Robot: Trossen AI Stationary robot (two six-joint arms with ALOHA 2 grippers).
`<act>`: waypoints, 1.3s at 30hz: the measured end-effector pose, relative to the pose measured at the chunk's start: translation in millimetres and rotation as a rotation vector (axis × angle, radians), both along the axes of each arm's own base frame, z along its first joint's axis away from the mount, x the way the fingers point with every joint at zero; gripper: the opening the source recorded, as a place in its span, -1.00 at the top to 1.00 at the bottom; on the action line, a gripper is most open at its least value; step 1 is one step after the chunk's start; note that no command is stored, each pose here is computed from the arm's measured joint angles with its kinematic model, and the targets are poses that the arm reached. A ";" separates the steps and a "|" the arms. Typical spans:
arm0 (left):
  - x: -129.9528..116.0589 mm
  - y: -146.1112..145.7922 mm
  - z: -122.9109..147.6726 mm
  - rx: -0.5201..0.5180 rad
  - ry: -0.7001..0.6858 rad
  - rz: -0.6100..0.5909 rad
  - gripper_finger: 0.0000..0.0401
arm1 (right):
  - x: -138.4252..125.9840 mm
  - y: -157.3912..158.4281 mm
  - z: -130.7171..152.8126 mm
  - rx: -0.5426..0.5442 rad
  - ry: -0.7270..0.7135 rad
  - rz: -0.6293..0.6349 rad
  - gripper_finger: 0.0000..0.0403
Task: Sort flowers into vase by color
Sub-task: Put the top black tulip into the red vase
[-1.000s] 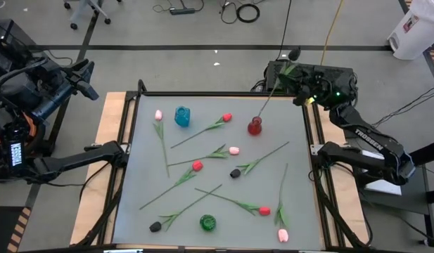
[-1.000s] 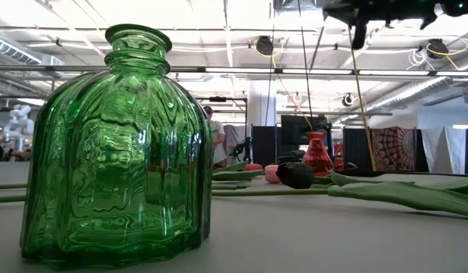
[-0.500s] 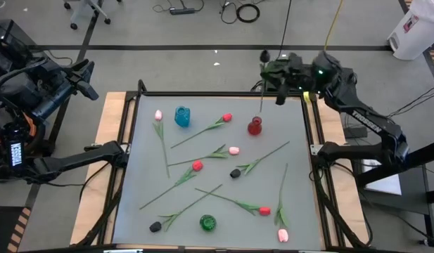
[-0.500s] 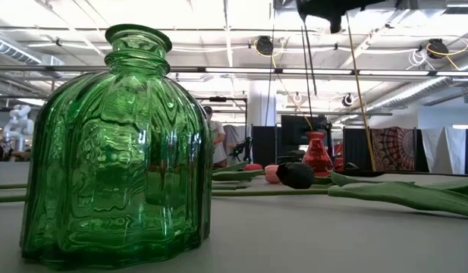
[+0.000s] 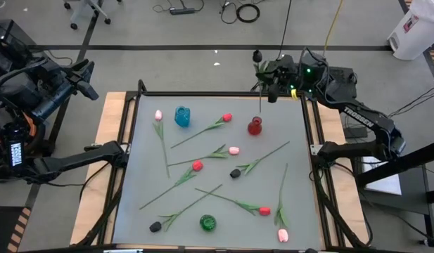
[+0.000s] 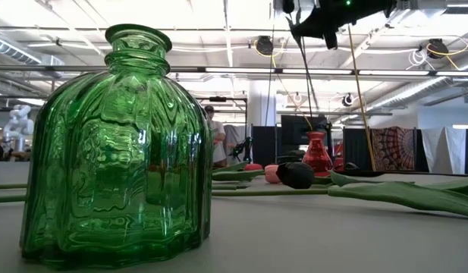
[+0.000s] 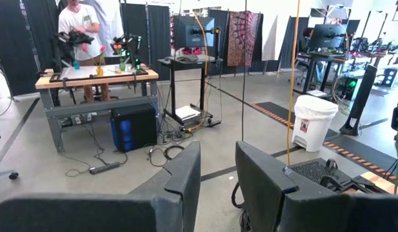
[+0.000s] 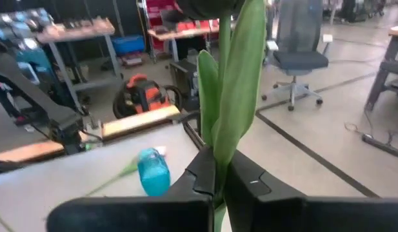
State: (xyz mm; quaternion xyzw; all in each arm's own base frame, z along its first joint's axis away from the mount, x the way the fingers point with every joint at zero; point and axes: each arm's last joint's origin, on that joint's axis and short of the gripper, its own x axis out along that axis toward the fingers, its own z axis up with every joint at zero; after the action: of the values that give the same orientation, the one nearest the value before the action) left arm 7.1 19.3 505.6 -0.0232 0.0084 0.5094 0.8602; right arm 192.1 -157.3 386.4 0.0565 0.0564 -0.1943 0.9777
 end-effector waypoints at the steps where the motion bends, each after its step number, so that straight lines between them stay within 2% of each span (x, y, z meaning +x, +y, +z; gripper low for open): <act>1: -0.1 -0.1 0.1 0.000 0.000 0.000 0.48 | -2.0 2.0 1.6 -0.007 -0.029 0.005 0.96; 7: -0.1 -0.1 0.1 0.000 0.000 0.000 0.48 | -21.5 18.5 -1.0 -0.015 -0.069 0.001 0.96; 16: -0.1 -0.1 0.1 0.000 0.000 0.000 0.48 | -47.9 41.4 -28.4 0.031 -0.086 -0.025 0.96; 19: 0.0 0.0 0.0 0.000 0.000 0.000 0.48 | -53.1 44.9 -36.5 0.013 -0.105 -0.053 0.96; 24: -0.1 -0.1 0.0 0.000 0.000 0.000 0.48 | -53.0 43.3 -42.2 -0.041 -0.184 -0.092 0.96; 39: -0.1 -0.1 0.0 0.000 0.000 0.000 0.48 | -31.2 23.6 -58.2 -0.010 -0.148 -0.115 0.96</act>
State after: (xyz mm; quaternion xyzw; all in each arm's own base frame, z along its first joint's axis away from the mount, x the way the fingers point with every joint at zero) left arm 7.0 19.2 505.6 -0.0231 0.0083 0.5093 0.8602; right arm 160.8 -133.7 328.1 0.0692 -0.0203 -0.2457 0.9667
